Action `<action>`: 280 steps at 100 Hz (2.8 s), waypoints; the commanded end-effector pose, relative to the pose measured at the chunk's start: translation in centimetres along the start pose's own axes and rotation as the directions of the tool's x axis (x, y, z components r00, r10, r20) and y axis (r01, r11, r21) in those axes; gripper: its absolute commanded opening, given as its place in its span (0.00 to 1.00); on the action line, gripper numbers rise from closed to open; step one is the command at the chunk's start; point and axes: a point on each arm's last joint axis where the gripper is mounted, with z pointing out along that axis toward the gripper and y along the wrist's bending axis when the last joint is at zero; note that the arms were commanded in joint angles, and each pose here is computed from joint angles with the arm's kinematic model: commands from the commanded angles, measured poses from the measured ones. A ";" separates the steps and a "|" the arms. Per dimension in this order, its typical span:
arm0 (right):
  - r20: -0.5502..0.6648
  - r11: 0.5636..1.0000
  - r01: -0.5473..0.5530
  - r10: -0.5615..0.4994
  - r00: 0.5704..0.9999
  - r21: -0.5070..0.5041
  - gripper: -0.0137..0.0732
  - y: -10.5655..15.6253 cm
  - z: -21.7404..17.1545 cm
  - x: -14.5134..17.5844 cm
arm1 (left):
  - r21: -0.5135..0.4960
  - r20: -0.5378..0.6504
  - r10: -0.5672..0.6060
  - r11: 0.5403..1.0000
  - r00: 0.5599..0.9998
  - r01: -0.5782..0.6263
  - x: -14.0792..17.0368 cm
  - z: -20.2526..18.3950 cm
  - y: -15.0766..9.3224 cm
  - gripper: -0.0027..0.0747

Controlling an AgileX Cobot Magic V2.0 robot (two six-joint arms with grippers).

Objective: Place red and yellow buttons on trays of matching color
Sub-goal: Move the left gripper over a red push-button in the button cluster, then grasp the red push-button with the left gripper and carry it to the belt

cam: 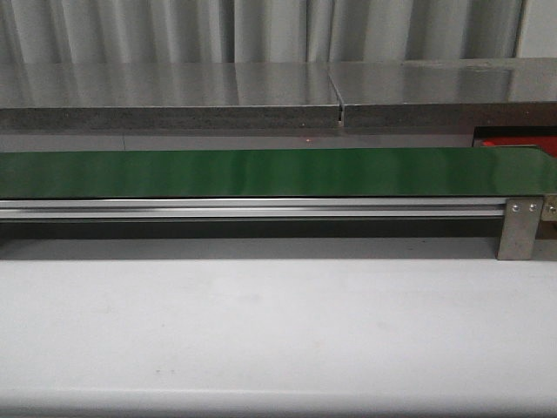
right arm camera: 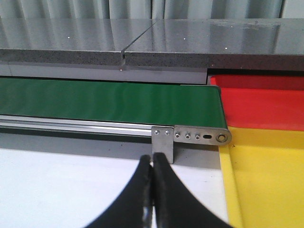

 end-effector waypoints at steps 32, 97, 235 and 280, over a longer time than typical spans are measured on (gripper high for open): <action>0.117 1.000 0.000 0.001 0.993 -0.005 0.08 0.1 -0.3 -1.4 | -0.131 -0.028 -0.237 0.964 0.971 0.231 -6.1 5.6 6.2 0.89; 0.117 1.000 0.000 0.001 0.993 -0.005 0.08 0.1 -0.3 -1.4 | -0.165 -0.212 -0.267 0.958 0.940 0.235 -7.6 16.2 8.4 0.89; 0.117 1.000 0.000 0.001 0.993 -0.005 0.08 0.1 -0.3 -1.4 | -0.185 -0.265 -0.314 0.945 0.912 0.271 -6.1 20.4 10.2 0.41; 0.117 1.000 0.000 0.001 0.993 -0.005 0.08 0.1 -0.3 -1.4 | -0.179 -0.234 -0.307 0.946 0.923 0.270 -7.4 16.9 9.7 0.01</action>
